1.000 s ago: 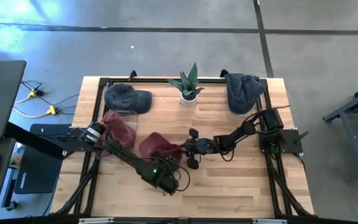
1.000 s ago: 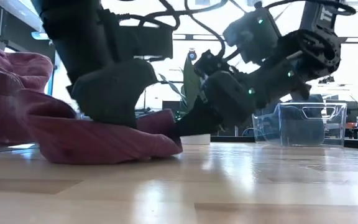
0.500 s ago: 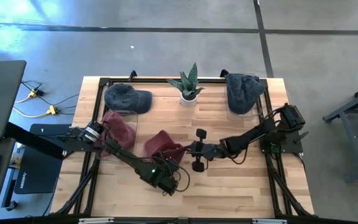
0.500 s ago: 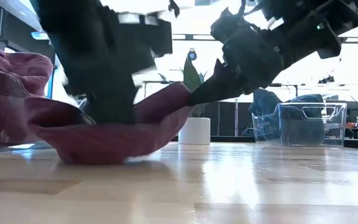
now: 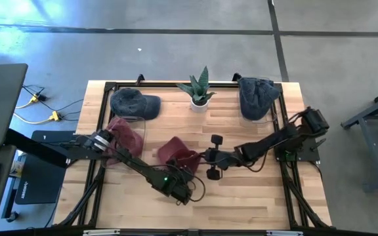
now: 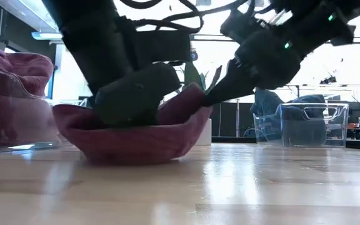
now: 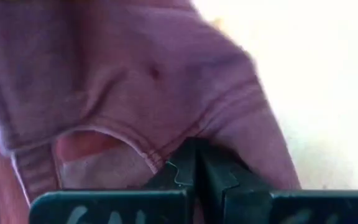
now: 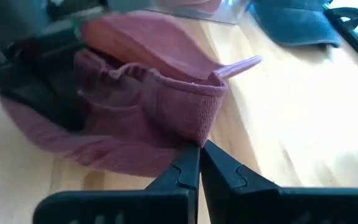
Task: Pick & Place hat
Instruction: Put the red cap into the left transparent bin
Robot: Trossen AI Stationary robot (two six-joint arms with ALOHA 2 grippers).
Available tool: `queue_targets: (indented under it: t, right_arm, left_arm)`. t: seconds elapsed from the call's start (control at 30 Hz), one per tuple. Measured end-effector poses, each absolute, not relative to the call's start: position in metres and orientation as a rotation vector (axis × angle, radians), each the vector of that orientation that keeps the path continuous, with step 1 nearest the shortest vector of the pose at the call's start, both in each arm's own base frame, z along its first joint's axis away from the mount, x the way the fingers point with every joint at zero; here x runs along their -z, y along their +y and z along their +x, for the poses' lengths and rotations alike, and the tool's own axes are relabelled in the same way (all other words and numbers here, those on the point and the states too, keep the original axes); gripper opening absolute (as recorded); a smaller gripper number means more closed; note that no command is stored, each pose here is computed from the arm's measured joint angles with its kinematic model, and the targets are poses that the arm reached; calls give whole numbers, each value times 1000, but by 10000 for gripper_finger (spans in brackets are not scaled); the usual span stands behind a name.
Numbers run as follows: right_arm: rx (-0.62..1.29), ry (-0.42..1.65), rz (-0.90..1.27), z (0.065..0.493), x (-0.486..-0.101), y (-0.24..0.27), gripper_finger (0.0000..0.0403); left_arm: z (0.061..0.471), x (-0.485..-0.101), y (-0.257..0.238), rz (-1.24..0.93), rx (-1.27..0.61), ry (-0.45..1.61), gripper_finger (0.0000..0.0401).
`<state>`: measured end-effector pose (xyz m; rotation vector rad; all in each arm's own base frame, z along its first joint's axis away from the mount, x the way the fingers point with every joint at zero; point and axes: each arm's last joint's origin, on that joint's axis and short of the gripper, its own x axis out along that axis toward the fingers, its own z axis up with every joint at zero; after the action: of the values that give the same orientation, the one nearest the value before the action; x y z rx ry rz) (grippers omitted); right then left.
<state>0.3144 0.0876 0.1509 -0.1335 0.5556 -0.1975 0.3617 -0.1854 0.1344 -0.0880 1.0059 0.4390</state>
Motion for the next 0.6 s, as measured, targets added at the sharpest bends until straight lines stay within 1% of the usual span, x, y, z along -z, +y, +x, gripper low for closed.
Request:
queue_targets:
  t: [0.07, 0.2, 0.27, 0.37, 0.43, 0.53, 0.6]
  right_arm:
    - [213, 551, -133, 310, -158, 89, 5]
    - [180, 551, -136, 306, -166, 93, 2]
    - [164, 571, -139, 305, -164, 93, 4]
    - [163, 613, -152, 303, -160, 90, 3]
    - [181, 634, -166, 302, -159, 88, 2]
    - [194, 636, -161, 302, -158, 88, 5]
    - [193, 636, -160, 302, -158, 88, 5]
  left_arm:
    - [364, -134, -187, -62, -407, 999, 4]
    - [365, -142, -192, -41, -425, 983, 4]
    - [358, -163, -199, 6, -431, 973, 4]
    - [351, -192, -212, 9, -455, 924, 4]
    - [338, -194, -215, 60, -506, 960, 4]
    - [332, -192, -221, 24, -525, 949, 4]
    - [330, -183, -219, 13, -537, 943, 4]
